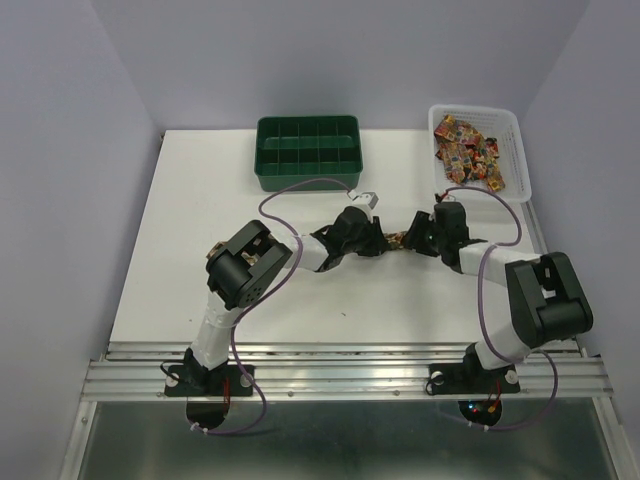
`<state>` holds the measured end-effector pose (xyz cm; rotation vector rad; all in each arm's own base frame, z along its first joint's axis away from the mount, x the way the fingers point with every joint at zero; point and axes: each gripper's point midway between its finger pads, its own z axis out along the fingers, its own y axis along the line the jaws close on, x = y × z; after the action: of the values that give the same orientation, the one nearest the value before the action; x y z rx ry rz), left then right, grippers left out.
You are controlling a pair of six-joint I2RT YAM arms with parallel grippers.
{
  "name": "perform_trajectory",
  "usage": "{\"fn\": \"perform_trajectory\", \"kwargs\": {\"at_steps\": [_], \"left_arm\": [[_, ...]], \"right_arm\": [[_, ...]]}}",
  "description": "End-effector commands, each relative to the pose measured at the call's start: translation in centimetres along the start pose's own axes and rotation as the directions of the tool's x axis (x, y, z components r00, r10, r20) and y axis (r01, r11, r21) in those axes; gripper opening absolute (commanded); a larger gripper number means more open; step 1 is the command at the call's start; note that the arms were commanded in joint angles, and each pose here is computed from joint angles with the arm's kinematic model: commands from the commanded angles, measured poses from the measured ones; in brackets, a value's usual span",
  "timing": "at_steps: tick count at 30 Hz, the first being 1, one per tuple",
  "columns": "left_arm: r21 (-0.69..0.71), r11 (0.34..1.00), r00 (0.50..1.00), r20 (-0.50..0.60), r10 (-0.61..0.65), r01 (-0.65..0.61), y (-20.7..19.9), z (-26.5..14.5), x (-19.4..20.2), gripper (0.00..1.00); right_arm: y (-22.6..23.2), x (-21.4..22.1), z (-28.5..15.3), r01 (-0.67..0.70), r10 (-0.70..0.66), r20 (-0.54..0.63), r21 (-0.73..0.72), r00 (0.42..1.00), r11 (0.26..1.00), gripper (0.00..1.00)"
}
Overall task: Roll the ties
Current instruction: Roll the tie
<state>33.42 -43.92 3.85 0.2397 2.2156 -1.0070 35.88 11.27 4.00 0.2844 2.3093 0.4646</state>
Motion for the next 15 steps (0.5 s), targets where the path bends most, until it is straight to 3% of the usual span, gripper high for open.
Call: {"fn": "perform_trajectory", "kwargs": {"at_steps": [1,8,15], "left_arm": [[0.025,0.999,0.999,0.039,0.034,-0.035,-1.4,-0.1,-2.0,0.29],[0.012,0.999,0.998,0.037,0.042,-0.043,-1.0,-0.1,-2.2,0.29],[0.011,0.999,0.999,0.034,0.036,-0.037,-0.7,0.0,-2.4,0.29]], "right_arm": [[0.0,-1.2,0.9,0.002,-0.002,0.039,-0.006,0.999,1.0,0.52],[0.2,0.0,1.6,-0.029,0.029,0.004,-0.041,1.0,0.999,0.45],[-0.1,0.8,2.1,-0.058,0.057,-0.032,-0.048,0.998,0.997,0.26]]}}
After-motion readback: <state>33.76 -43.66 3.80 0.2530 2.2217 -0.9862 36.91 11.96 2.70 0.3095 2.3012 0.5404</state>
